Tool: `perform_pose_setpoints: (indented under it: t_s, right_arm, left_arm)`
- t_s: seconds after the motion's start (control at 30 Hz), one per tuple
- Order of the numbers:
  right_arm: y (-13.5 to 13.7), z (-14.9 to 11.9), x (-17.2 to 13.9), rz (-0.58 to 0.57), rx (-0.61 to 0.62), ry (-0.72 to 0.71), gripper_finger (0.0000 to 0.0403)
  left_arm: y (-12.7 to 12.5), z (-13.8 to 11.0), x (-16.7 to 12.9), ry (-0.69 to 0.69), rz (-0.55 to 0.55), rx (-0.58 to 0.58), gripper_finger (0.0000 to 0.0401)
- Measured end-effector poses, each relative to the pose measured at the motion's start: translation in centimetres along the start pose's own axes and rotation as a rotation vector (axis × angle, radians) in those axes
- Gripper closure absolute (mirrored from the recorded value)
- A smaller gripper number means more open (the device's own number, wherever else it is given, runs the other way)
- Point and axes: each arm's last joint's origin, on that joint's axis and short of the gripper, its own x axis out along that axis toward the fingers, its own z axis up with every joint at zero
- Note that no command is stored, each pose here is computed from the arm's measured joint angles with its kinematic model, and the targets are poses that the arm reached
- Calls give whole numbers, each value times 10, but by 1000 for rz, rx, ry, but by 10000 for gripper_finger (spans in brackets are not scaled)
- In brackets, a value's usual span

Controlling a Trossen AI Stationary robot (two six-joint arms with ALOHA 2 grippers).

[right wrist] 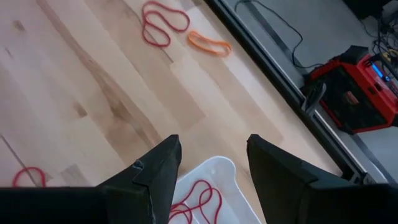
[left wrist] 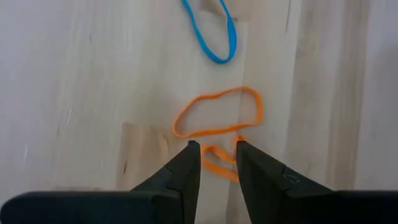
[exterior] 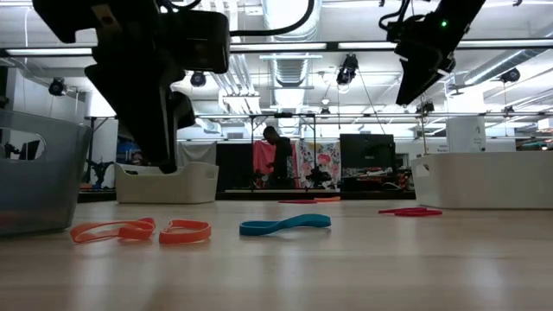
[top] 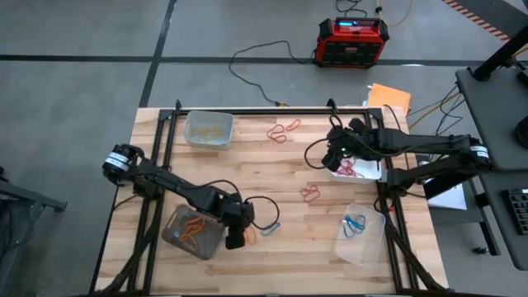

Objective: Sort rubber bands into baskets
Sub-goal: Put the orange rubber band into the black bin

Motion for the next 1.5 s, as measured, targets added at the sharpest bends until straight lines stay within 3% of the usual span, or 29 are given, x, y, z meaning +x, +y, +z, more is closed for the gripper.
perform_pose_setpoints:
  t_s: [0.33, 0.5, 0.77, 1.5]
  right_arm:
    - [-10, -9, -14, 18, 34, -59, 221]
    - [-10, -13, -11, 14, 44, -45, 221]
    - [-9, -12, -10, 13, 42, -42, 221]
    - [-9, -12, -9, 12, 37, -39, 221]
  left_arm:
    - [-3, -3, 8, -19, 43, 3, 313]
    - [-9, 7, 28, 40, 42, 48, 313]
    - [-20, 22, 18, 154, 102, 78, 313]
    - [-13, 7, 33, 192, 54, 67, 319]
